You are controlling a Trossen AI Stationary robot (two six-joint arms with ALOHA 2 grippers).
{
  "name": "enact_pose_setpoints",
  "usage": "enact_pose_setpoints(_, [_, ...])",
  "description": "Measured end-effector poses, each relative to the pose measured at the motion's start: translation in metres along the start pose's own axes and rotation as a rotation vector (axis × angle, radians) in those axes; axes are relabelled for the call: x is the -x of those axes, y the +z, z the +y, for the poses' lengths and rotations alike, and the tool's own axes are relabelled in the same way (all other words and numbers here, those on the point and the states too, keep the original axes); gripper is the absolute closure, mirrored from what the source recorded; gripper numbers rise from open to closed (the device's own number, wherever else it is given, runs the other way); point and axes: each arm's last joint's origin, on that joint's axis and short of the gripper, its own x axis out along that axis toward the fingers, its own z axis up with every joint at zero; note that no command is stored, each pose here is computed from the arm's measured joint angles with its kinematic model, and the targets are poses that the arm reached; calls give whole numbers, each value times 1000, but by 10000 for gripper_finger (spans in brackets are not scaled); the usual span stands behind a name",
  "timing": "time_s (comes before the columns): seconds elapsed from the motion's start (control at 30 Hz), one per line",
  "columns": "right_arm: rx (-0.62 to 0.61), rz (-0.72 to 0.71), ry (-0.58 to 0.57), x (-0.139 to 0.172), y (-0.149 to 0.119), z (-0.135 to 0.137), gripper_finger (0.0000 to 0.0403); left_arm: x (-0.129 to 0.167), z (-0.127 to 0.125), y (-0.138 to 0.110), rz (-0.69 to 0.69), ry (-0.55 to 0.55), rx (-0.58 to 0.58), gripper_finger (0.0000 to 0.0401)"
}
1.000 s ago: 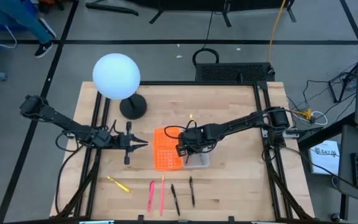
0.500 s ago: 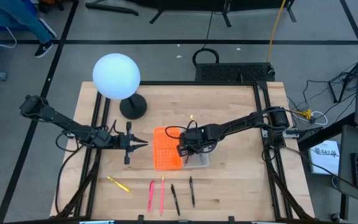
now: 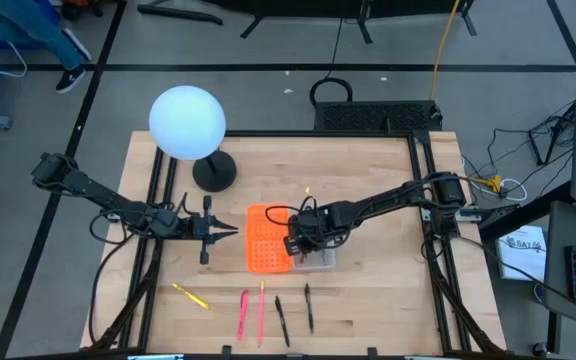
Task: Pick & place school supplies into a supply box
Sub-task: Put the right black pen into the orange and white supply box, then put the yellow pen into the orange and white supply box
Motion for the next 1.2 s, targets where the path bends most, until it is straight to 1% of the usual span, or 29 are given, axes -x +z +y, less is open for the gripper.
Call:
enact_pose_setpoints(0.17, [31,-2,5,0,1,0,335,0,0,0,0,0,-1,359])
enact_pose_setpoints(0.3, [72,-3,13,5,2,1,315,0,0,0,3,0,-26,359])
enact_pose_setpoints(0.37, [109,-8,18,14,2,1,301,0,0,-1,12,-2,-53,359])
enact_pose_setpoints(0.47, [188,-51,37,34,2,2,280,0,0,-2,15,-3,-59,359])
enact_pose_setpoints(0.53, [257,-132,40,53,1,2,269,0,0,-1,14,-3,-57,359])
enact_pose_setpoints(0.57, [314,-189,47,63,0,3,265,0,0,-2,15,-3,-51,359])
enact_pose_setpoints(0.6, [386,-254,60,75,-3,5,262,0,-1,-2,15,-5,-46,359])
enact_pose_setpoints(0.7, [611,-454,42,105,-20,9,260,0,-1,-1,13,-11,-58,359])
enact_pose_setpoints(0.77, [716,-550,33,117,-35,11,264,1,-3,-1,12,-19,-62,359])
enact_pose_setpoints(0.87, [873,-622,17,131,-53,12,274,1,-4,-1,9,-25,-63,359])
enact_pose_setpoints(0.93, [963,-658,-10,134,-61,12,289,1,-4,-1,8,-26,-63,359])
enact_pose_setpoints(1.03, [1087,-689,-55,130,-71,8,334,1,-4,-1,9,-26,-54,359])
enact_pose_setpoints(1.13, [1193,-716,-32,118,-74,5,387,1,-4,-1,8,-31,-36,359])
enact_pose_setpoints(1.2, [1239,-741,-17,109,-75,-1,394,1,-4,-1,8,-34,-33,359])
